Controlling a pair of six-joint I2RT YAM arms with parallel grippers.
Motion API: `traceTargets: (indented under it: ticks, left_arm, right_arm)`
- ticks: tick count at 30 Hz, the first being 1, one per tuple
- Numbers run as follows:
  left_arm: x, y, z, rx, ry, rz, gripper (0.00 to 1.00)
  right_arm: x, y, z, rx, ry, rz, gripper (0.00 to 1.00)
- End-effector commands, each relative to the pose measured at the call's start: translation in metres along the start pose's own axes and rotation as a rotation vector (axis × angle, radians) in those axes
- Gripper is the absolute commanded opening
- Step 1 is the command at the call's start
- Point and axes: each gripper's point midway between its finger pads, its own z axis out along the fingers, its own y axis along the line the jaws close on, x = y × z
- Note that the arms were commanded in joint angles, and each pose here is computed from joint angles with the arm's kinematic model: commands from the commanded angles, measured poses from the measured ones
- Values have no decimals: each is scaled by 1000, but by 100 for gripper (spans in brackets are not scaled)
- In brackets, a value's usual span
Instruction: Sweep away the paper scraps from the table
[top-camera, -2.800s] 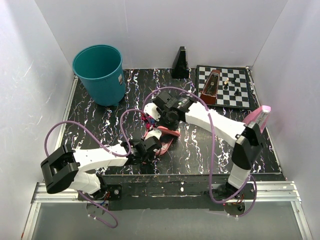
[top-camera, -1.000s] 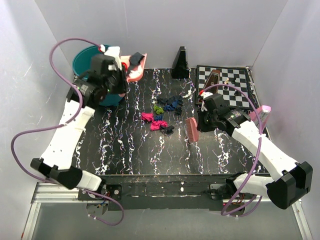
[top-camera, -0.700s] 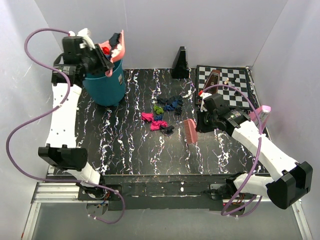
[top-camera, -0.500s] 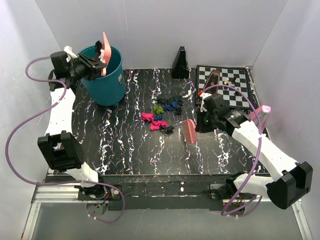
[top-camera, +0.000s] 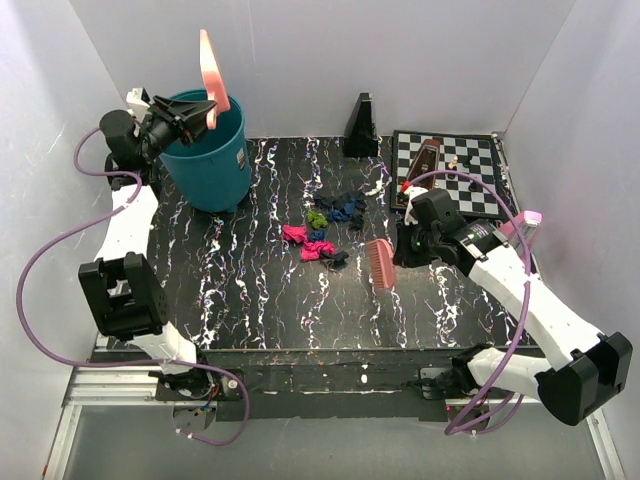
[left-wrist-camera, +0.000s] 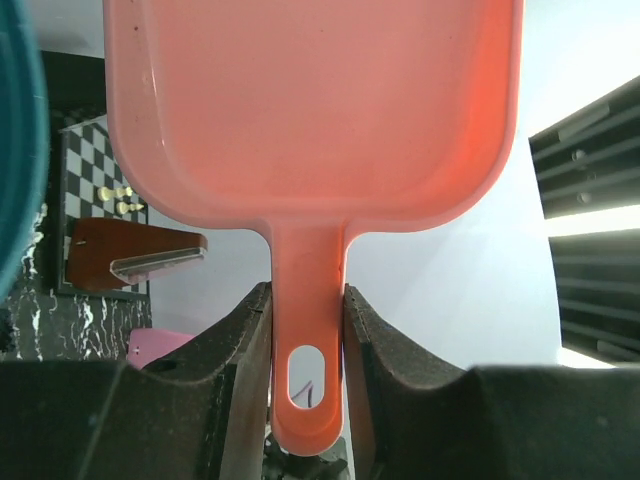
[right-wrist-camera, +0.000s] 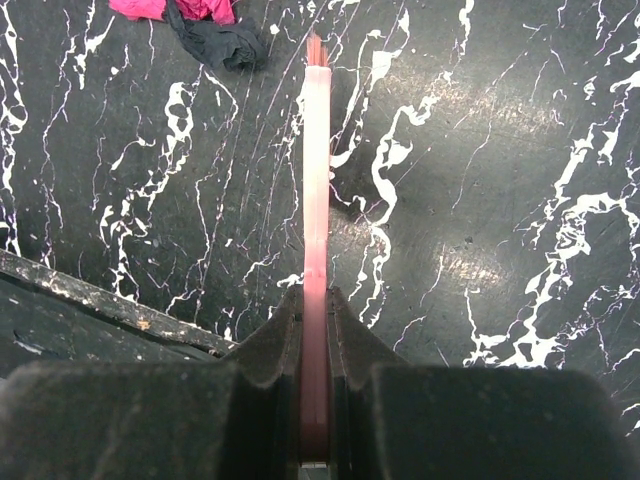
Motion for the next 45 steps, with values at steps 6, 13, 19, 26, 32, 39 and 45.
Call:
traceTargets:
  ticks: [6, 13, 19, 26, 32, 39, 45]
  left_arm:
    - [64, -78, -33, -62, 30, 412, 0]
    - [143, -79, -59, -195, 115, 765, 0]
    - [145, -31, -115, -412, 5, 906, 0]
    - [142, 14, -183, -573, -119, 987, 0]
    - [158, 61, -196, -633, -16, 958, 0]
    - [163, 100, -193, -694, 83, 933, 0]
    - [163, 132, -188, -760, 171, 953, 0]
  right_arm:
    - [-30, 12, -16, -13, -56, 80, 1]
    - [-52, 79, -13, -251, 56, 92, 1]
    - [-82, 144, 13, -363, 99, 33, 1]
    - [-135, 197, 72, -486, 83, 186, 1]
    - [-143, 176, 137, -261, 158, 310, 1]
    - [-116, 112, 148, -93, 262, 297, 1]
    - [-106, 59, 111, -38, 228, 262, 1]
